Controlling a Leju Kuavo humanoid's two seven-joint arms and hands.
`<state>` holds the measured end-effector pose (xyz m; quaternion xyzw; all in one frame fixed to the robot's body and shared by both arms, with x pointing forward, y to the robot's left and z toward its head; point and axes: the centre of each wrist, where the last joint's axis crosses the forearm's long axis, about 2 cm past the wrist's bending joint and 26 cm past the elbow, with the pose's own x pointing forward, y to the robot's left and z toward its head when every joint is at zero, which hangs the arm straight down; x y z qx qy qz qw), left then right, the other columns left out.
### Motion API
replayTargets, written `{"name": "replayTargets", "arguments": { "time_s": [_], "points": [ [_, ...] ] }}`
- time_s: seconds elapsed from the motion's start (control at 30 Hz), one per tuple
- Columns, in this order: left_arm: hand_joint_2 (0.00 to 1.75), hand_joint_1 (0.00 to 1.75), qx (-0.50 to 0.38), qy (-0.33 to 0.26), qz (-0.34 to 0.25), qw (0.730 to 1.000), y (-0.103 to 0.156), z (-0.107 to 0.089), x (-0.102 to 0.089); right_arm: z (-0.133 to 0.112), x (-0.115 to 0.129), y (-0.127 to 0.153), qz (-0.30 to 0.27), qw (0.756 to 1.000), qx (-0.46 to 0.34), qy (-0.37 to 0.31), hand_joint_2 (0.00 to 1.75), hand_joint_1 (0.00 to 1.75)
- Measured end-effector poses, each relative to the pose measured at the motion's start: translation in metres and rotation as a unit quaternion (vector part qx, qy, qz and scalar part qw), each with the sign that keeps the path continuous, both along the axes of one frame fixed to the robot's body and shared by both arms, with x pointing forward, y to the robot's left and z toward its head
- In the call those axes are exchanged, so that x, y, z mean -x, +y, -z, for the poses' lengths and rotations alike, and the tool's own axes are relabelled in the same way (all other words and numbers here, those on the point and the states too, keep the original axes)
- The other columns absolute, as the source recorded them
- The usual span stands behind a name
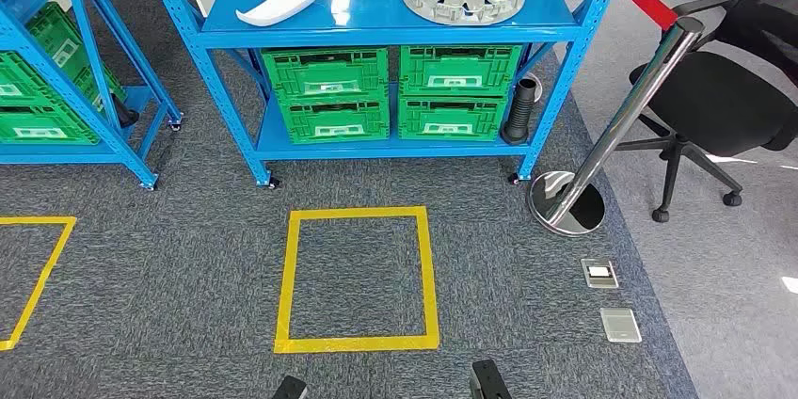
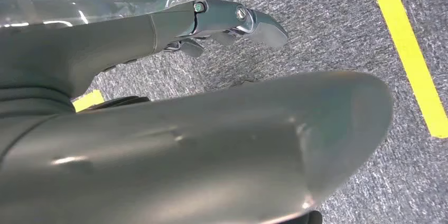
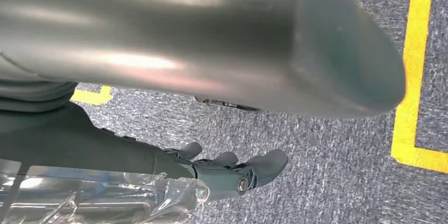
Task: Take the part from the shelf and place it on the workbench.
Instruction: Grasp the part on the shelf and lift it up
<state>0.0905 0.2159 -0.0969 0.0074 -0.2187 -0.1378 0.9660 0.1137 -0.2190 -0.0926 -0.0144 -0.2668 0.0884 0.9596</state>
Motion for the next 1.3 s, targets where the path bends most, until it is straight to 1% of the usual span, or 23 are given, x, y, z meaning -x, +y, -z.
{"name": "replayTargets", "arguments": {
  "time_s": [0.23,0.5,0.63,0.87,1.1,1.3],
  "points": [
    [0.0,0.0,-0.004,0.005,0.003,1.0,0.002,0.0,0.0,-0.001,-0.006,0.0,-0.01,1.0,0.013,-0.011,0.0,0.0],
    [0.0,0.0,-0.003,0.01,0.01,1.0,0.004,0.001,0.0,-0.007,-0.026,-0.005,-0.04,0.994,0.083,-0.061,0.0,0.0],
    [0.0,0.0,-0.005,0.01,0.014,1.0,0.005,0.001,0.0,-0.012,-0.04,-0.012,-0.064,0.986,0.122,-0.094,0.0,0.0],
    [0.0,0.0,-0.005,0.008,0.021,1.0,0.007,0.0,-0.003,-0.018,-0.059,-0.023,-0.093,0.973,0.165,-0.133,0.0,0.0],
    [0.0,0.0,-0.006,0.008,0.028,1.0,0.008,0.0,-0.005,-0.024,-0.075,-0.032,-0.119,0.953,0.216,-0.175,0.0,0.0],
    [0.0,0.0,-0.007,0.008,0.032,0.999,0.01,0.0,-0.006,-0.033,-0.095,-0.044,-0.135,0.935,0.252,-0.208,0.0,0.0]
  ]
}}
